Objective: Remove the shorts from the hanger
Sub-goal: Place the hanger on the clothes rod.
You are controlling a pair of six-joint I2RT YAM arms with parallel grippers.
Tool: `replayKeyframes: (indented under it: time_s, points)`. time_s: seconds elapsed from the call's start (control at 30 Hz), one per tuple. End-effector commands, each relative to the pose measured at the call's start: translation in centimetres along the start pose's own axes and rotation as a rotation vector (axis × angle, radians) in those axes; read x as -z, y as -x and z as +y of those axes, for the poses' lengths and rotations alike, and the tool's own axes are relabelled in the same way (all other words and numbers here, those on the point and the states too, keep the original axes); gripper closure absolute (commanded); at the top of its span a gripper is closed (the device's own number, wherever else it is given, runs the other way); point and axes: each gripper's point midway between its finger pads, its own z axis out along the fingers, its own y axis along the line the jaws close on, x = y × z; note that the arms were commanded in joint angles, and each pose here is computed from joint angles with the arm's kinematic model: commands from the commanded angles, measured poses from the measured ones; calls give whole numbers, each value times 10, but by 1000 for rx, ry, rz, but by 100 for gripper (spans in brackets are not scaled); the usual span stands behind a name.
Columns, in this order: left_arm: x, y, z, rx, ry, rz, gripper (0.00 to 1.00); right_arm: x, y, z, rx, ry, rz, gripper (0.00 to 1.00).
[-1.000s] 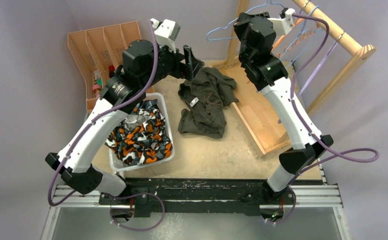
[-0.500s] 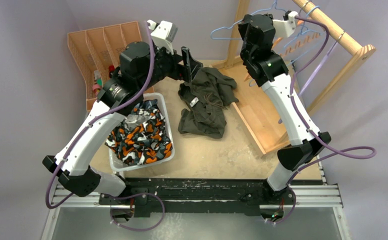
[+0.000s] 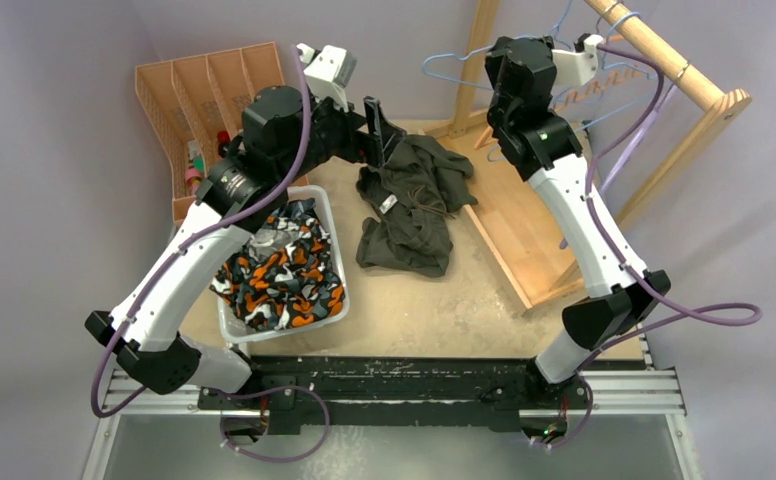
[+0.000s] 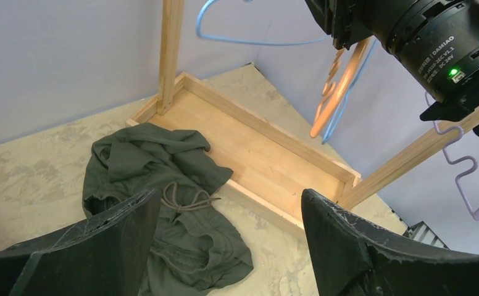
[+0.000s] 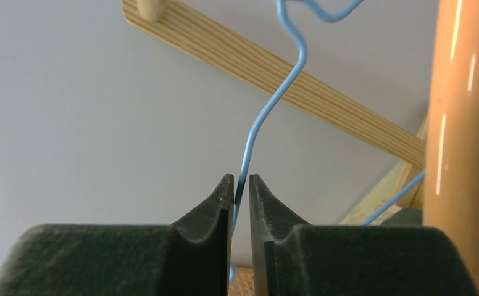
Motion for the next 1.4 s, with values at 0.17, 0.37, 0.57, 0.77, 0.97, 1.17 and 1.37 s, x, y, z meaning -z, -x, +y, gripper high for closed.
replayKeyframes:
  time_s: [0.17,0.37,0.57,0.77,0.97,1.17,1.37]
  points:
    - [7,23,-5,0,-20,-68,15,17,34,25,-29,121,-54,61]
    - [8,18,2,9,14,-68,15,39,33,46,29,262,37,48]
    - [20,6,26,56,141,-83,14,65,42,37,78,289,88,36]
    - [21,-2,33,74,171,-87,14,83,31,33,134,349,179,31]
    - [32,-13,54,90,284,-81,13,105,7,43,253,498,321,31]
    - [54,-29,87,125,463,-108,12,137,-18,45,443,697,460,32]
    - [89,-53,128,172,699,-140,11,174,-44,45,677,864,521,34]
